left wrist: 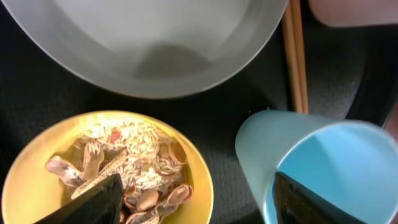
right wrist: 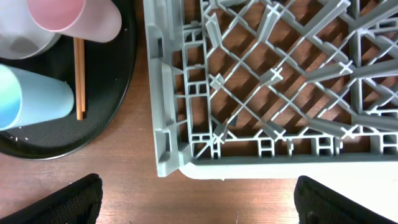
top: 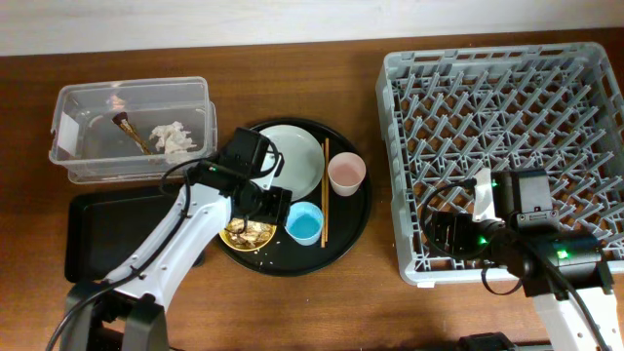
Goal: Sort waste into correct bins and load items into the dishwasher rack
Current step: 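Grasp the yellow bowl rim with the left gripper and lift it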
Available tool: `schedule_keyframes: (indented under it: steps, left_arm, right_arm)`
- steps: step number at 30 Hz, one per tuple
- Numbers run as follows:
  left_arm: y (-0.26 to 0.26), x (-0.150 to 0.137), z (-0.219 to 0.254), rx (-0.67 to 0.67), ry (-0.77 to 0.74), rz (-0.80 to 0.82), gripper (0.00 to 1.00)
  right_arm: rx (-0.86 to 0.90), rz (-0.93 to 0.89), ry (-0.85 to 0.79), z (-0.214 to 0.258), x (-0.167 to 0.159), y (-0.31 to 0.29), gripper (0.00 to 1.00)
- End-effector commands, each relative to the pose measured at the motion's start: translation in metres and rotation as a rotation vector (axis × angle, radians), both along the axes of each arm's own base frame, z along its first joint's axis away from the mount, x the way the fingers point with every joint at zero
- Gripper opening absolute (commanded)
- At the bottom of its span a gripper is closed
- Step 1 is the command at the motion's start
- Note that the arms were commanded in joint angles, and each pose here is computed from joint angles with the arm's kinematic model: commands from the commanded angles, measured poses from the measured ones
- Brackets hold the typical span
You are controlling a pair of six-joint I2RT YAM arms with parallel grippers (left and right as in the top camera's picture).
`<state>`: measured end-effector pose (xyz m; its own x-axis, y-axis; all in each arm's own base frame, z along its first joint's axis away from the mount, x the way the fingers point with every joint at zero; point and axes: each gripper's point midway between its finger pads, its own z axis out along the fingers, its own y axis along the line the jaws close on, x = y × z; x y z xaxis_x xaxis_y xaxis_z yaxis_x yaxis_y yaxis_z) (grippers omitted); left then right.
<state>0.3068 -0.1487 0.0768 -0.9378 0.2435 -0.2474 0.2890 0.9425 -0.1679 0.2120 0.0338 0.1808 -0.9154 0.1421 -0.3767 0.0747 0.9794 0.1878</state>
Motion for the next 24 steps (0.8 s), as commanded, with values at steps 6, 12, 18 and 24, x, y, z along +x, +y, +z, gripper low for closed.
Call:
schedule_keyframes:
  steps: [6, 12, 18, 24]
  left_arm:
    - [-0.005, 0.006, 0.0, -0.05, -0.019, 0.075, 0.69]
    - [-0.026, 0.009, 0.009, -0.171, -0.027, 0.042, 0.69]
    - [-0.003, 0.032, 0.008, -0.058, -0.115, 0.171, 0.61]
    - [0.001, 0.018, -0.025, -0.002, -0.006, 0.181, 0.61]
  right_arm:
    - [0.003, 0.002, -0.02, 0.006, 0.002, 0.0, 0.98]
    - [0.003, 0.002, -0.02, 0.006, 0.002, 0.0, 0.98]
    - [0.003, 0.002, -0.02, 0.006, 0.002, 0.0, 0.98]
    - [0.003, 0.002, -0.02, 0.006, 0.002, 0.0, 0.99]
